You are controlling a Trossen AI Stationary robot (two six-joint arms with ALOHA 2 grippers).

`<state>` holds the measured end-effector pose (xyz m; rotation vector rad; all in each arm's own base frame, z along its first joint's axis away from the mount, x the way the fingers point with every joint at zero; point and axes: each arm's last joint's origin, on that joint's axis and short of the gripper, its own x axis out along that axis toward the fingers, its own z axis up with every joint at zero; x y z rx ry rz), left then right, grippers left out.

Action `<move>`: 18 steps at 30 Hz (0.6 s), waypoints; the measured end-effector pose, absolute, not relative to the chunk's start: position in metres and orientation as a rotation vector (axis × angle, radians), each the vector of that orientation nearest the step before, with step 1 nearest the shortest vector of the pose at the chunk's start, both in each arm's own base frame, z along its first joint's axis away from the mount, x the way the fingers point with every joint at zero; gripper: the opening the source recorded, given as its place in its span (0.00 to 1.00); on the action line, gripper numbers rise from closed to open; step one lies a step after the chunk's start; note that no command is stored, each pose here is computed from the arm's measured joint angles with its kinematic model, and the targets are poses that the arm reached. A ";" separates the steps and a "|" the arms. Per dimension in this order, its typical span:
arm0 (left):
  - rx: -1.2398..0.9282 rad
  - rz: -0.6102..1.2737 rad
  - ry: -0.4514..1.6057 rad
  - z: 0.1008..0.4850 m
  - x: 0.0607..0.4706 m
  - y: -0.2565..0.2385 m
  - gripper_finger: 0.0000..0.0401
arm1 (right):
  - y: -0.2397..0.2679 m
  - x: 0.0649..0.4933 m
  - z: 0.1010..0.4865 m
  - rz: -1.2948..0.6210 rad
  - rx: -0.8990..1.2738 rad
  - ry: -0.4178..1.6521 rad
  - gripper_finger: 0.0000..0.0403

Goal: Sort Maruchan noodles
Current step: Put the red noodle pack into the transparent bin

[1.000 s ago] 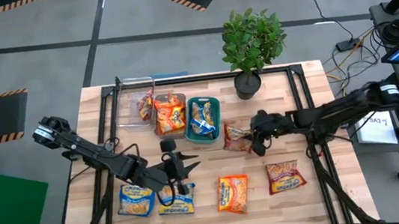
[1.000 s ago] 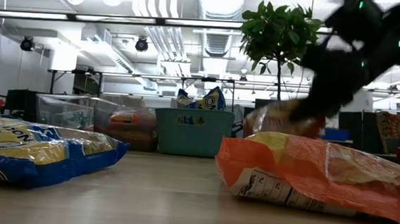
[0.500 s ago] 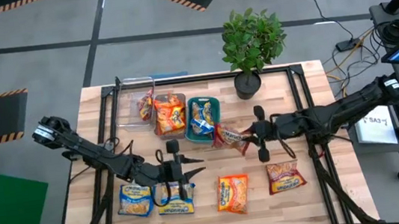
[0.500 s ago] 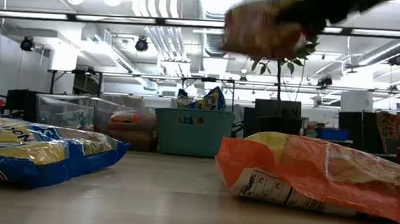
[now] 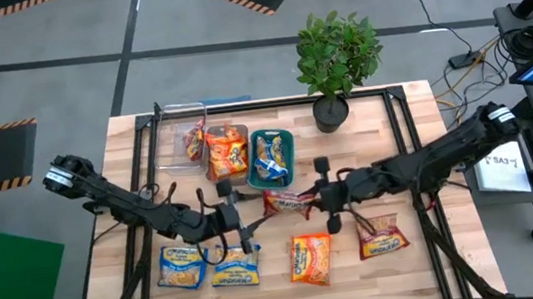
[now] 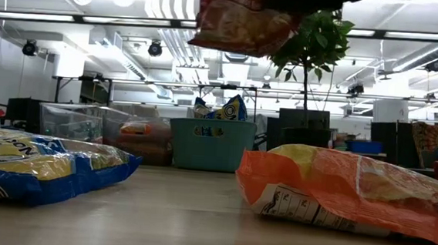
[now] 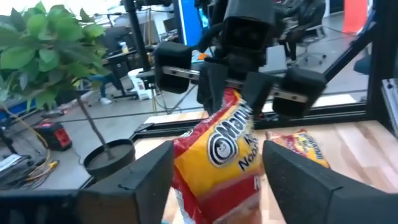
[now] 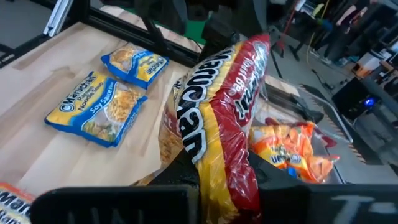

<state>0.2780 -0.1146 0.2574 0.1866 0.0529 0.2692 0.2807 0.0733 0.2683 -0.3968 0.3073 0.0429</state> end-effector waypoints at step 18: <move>0.192 0.310 0.112 0.233 0.266 -0.107 0.66 | 0.086 0.322 0.277 0.071 -0.508 0.320 0.07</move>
